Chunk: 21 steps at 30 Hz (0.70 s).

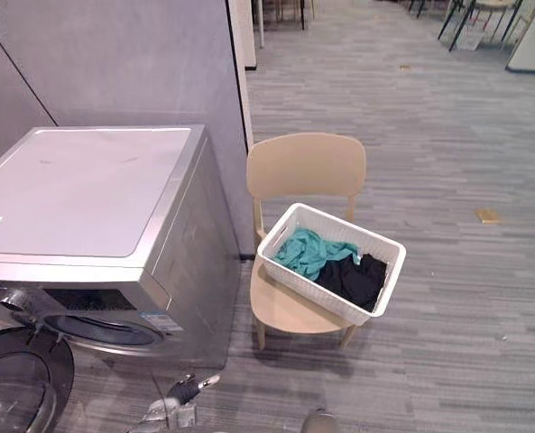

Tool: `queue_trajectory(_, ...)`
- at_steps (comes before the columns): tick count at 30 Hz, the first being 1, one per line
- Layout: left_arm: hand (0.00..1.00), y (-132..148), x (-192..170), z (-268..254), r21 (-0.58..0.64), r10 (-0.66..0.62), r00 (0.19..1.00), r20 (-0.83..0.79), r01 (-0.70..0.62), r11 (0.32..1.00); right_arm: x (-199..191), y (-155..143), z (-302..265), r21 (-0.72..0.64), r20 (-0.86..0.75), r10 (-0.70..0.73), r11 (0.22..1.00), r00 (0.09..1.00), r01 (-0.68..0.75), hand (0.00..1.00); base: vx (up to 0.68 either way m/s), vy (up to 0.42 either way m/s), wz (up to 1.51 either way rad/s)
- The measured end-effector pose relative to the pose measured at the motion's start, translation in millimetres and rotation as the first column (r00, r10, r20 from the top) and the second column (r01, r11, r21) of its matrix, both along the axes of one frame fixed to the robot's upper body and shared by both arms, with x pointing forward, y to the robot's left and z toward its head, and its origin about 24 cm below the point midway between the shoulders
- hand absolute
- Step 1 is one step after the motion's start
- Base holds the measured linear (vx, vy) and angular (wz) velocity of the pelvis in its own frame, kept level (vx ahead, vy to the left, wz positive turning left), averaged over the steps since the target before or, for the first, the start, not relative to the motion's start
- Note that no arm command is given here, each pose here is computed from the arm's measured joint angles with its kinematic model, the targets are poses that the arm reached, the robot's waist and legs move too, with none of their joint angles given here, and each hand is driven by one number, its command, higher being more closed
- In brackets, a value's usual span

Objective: Pick up the laundry basket with both hands and put the clothes into the washing machine.

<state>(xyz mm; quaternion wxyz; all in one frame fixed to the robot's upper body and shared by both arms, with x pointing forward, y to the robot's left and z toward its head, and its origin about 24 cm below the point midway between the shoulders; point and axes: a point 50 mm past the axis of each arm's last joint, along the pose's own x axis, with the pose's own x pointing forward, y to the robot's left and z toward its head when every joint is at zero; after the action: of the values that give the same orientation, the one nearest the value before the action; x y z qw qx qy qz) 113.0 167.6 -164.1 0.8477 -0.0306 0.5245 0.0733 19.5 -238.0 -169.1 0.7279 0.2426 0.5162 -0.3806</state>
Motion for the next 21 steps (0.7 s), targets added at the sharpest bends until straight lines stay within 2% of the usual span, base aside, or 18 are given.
queue_trajectory(3, 0.0, 7, -14, -3, 0.012, 0.028, 0.999, -0.037, -0.028, 1.0, 8, 1, 1, -0.009, 0.028, 0.02, 1.0, 0.999, -0.02, 0.0, -0.06, -0.079, 0.1)
queue_trajectory(7, 0.0, 15, -11, -1, 0.038, 0.017, 1.0, -0.021, -0.016, 0.999, 22, -4, 6, -0.052, 0.098, 0.052, 0.998, 0.994, -0.047, 0.0, -0.08, -0.075, 0.02)
queue_trajectory(11, 0.0, 2, -9, -2, 0.019, -0.039, 0.999, -0.018, 0.039, 0.999, 39, -36, 25, -0.185, 0.214, -0.003, 0.982, 0.977, 0.044, 0.0, -0.09, 0.068, 0.02)
queue_trajectory(14, 0.0, 6, -11, -2, 0.029, 0.004, 1.0, -0.013, -0.004, 1.0, 77, -52, 54, -0.285, 0.381, 0.007, 0.952, 0.924, 0.111, 0.0, -0.08, 0.133, -0.33)
queue_trajectory(16, 0.0, 9, -14, -2, 0.043, 0.013, 1.0, -0.018, -0.012, 0.999, 103, -65, 87, -0.383, 0.5, 0.064, 0.911, 0.864, 0.154, 0.0, 0.0, 0.139, -0.32)
queue_trajectory(18, 0.0, 9, -16, -2, 0.055, -0.009, 1.0, -0.023, 0.01, 0.998, 123, -79, 139, -0.51, 0.63, 0.161, 0.823, 0.76, 0.249, 0.0, 0.03, 0.13, -0.15)
queue_trajectory(21, 0.0, 9, -14, -1, 0.062, -0.003, 1.0, -0.011, 0.003, 0.998, 139, -84, 187, -0.616, 0.684, 0.281, 0.717, 0.673, 0.326, 0.0, 0.12, 0.095, -0.19)
